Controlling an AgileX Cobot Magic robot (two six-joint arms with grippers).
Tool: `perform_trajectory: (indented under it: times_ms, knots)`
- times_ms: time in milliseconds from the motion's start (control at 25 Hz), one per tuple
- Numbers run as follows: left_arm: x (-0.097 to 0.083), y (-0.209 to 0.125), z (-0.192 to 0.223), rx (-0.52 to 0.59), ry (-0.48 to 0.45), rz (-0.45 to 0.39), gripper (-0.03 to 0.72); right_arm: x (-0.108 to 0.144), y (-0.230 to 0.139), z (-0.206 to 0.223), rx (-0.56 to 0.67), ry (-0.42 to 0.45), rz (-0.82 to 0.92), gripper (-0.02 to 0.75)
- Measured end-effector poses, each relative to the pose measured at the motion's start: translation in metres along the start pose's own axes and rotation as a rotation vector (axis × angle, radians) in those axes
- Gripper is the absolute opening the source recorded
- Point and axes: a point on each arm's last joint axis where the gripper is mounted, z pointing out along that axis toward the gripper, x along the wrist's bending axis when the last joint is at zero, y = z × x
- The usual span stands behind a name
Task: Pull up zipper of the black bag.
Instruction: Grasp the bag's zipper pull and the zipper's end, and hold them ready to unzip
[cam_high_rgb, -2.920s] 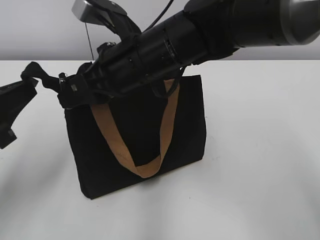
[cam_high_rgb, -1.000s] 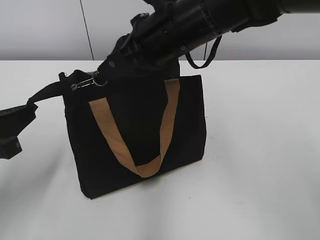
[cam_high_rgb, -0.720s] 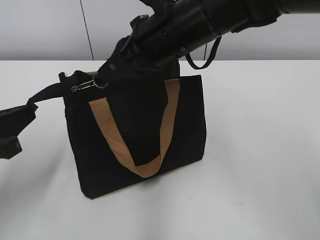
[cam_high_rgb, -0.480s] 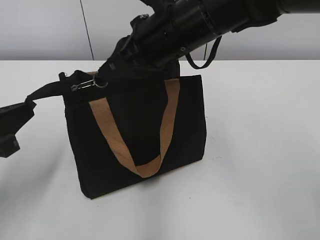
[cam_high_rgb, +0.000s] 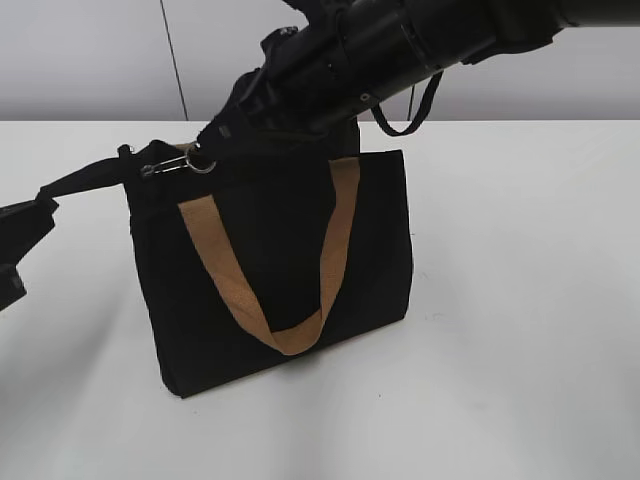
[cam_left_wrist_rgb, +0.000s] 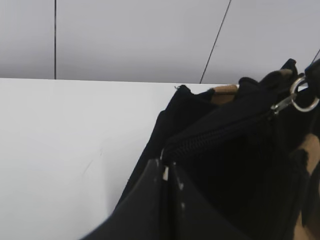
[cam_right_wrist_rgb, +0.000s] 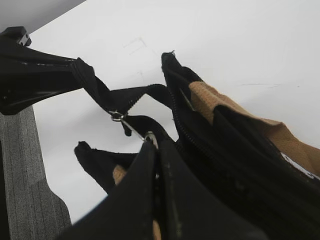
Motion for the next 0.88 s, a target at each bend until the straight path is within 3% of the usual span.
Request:
perform_trajectory:
  times_ms: [520, 880]
  knots:
    - [-0.001, 0.003, 0.0, -0.026, -0.006, 0.0, -0.009, -0.001, -0.001, 0.0, 0.01, -0.008, -0.011, -0.001]
    - [-0.002, 0.035, 0.012, -0.138, -0.014, 0.008, -0.009, -0.001, -0.001, 0.0, 0.011, -0.014, -0.017, -0.001]
